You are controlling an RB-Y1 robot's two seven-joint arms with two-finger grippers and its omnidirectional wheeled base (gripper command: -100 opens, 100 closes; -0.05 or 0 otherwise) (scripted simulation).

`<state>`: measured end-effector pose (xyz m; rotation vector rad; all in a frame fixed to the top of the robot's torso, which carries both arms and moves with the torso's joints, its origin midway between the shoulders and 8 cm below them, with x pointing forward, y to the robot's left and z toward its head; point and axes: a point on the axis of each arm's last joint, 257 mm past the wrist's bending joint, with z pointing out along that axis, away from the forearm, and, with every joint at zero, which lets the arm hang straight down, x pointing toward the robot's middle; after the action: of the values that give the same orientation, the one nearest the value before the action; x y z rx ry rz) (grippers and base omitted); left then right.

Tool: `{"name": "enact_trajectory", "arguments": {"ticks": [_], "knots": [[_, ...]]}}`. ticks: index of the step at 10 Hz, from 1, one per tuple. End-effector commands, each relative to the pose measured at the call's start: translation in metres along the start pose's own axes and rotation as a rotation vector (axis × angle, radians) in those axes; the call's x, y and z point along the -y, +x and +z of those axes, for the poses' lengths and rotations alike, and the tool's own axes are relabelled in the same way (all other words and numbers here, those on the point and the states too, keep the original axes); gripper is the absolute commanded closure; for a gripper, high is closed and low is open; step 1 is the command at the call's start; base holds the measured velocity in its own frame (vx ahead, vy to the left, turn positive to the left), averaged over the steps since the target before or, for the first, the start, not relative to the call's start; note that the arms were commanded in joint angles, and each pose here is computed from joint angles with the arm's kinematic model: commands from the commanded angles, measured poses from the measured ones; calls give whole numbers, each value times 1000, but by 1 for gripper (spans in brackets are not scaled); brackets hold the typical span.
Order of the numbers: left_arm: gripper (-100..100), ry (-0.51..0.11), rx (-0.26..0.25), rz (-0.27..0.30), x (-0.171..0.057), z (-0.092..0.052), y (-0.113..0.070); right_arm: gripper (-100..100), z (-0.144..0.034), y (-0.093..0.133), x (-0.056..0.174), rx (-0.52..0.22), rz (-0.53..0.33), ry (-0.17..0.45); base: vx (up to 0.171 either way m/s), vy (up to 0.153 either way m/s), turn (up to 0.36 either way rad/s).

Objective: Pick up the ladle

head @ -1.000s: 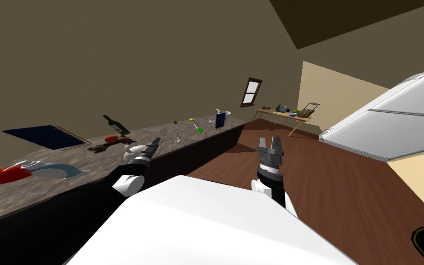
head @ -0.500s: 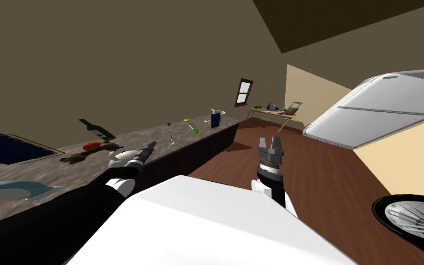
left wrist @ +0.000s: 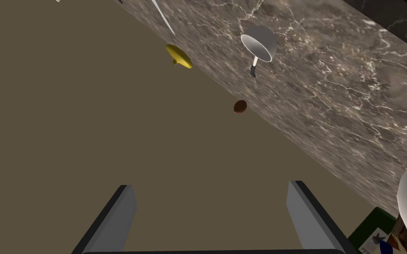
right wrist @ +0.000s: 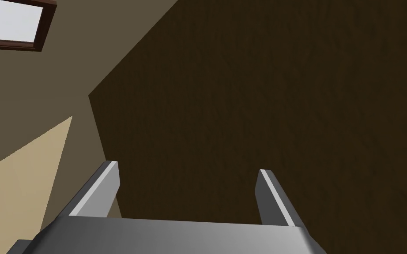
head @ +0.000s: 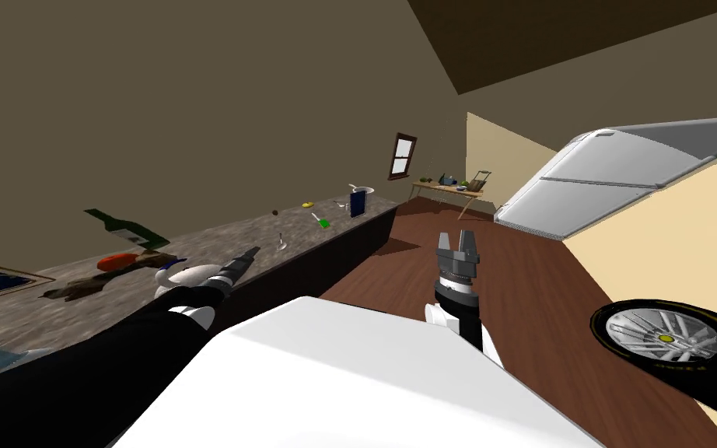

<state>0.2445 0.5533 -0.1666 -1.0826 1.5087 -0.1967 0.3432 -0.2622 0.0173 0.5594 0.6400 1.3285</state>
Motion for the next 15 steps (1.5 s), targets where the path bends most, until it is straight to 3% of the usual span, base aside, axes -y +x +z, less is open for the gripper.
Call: {"name": "enact_trajectory", "arguments": {"ticks": [1, 2, 3, 6, 7, 10, 11, 13, 14, 15], "knots": [[-100, -70, -25, 18, -26, -6, -2, 0, 0, 0, 0, 0, 0, 0, 25, 5, -375], [-100, -94, -48, 18, -32, -7, 3, 0, 0, 0, 0, 0, 0, 0, 24, 17, -197], [-100, -150, -64, 33, -55, -14, -4, 0, 0, 0, 0, 0, 0, 0, 34, 16, -299], [-100, -180, -95, 32, -63, -16, 4, 0, 0, 0, 0, 0, 0, 0, 19, 11, -46], [-100, -240, -119, 45, -85, -26, -2, 0, 0, 0, 0, 0, 0, 0, 26, 7, -351], [-100, -339, -189, 53, -117, -42, 3, 0, 0, 0, 0, 0, 0, 0, 35, 45, -252], [-100, -385, -205, 63, -134, -53, -5, 0, 0, 0, 0, 0, 0, 0, 46, 41, -300], [-100, -414, -238, 59, -141, -57, 3, 0, 0, 0, 0, 0, 0, 0, 26, 31, -71], [-100, -459, -256, 65, -158, -69, -5, 0, 0, 0, 0, 0, 0, 0, 43, 32, -284], [-100, -474, -273, 63, -161, -72, -1, 0, 0, 0, 0, 0, 0, 0, 42, 47, -194]]}}
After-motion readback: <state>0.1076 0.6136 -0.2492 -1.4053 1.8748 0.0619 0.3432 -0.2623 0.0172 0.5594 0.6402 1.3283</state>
